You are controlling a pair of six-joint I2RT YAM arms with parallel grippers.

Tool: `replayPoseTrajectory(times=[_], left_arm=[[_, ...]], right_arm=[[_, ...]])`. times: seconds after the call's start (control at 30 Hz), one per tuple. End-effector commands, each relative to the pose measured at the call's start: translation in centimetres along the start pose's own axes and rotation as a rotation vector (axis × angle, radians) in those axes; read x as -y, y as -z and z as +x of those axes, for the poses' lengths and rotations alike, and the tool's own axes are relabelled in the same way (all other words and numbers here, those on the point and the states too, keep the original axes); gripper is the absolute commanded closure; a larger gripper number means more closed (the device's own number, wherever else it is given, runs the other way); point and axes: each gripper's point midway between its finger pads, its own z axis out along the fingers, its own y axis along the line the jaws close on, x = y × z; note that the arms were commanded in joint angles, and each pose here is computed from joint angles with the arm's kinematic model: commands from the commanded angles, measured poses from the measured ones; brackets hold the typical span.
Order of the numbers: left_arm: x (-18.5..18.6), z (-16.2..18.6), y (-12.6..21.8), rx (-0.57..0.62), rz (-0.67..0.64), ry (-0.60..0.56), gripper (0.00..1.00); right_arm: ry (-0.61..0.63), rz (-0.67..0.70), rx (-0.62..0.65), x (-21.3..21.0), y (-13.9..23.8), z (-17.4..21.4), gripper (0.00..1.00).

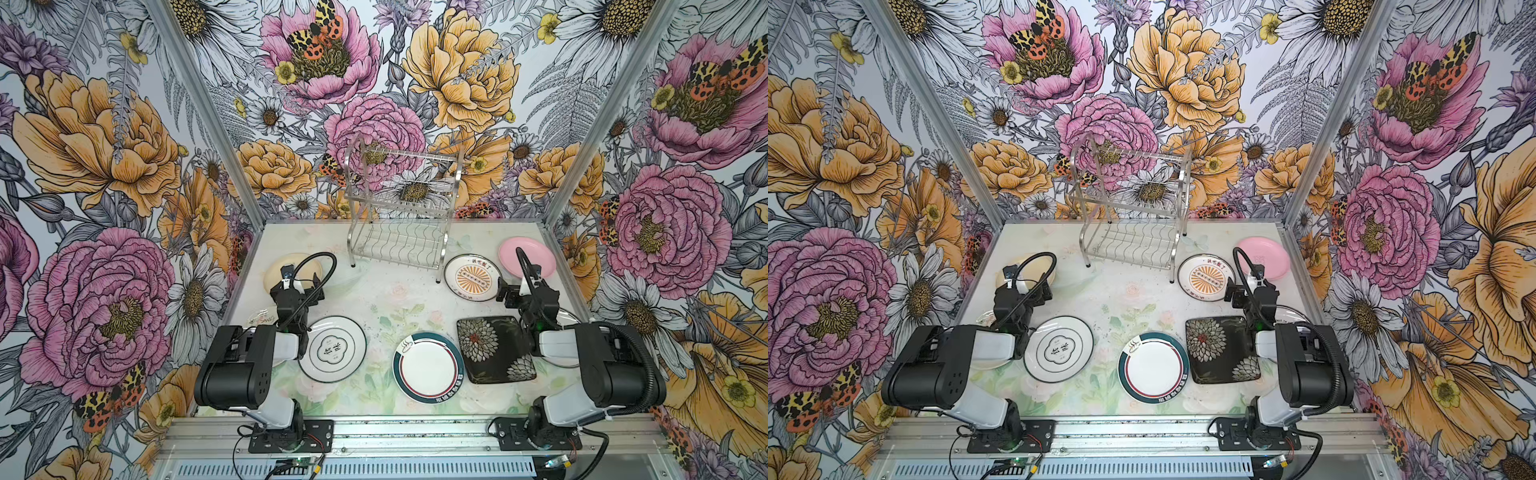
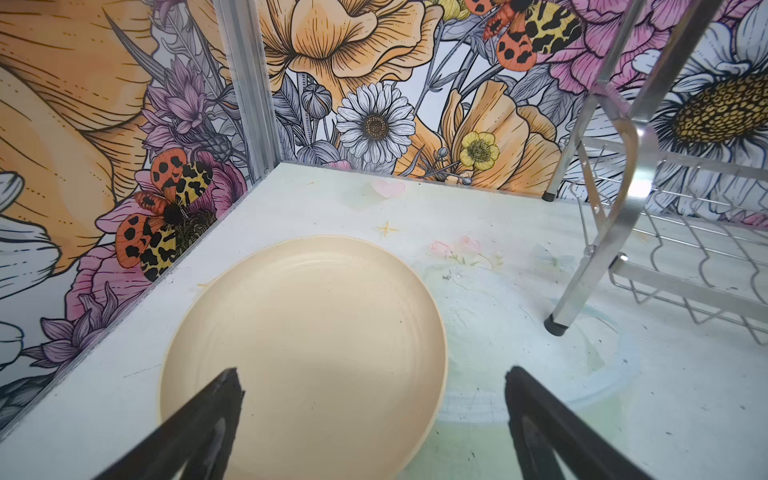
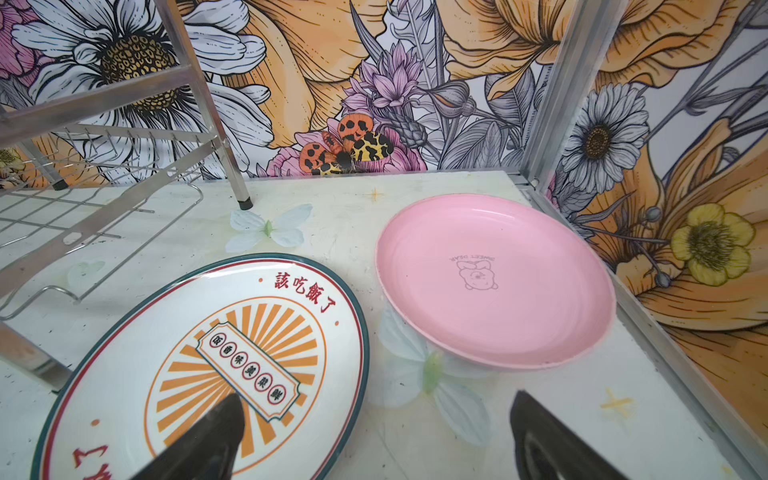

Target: Load the plates into the dish rack

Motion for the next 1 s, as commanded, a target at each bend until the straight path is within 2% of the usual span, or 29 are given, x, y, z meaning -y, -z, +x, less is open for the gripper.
replayPoseTrajectory(times=[0.0, 0.97], left_arm=[[-0.28, -0.68, -0.24, 0.018, -0.021, -0.014, 0.01], [-0.32, -0.98, -0.06, 0.027, -0.02, -0.014, 0.01]], right_arm=[[-0.005, -0.015, 0.026, -0.37, -0.36, -0.99, 0.01], [0.002, -0.028, 0.039, -0.66, -0.09, -1.5, 0.01]])
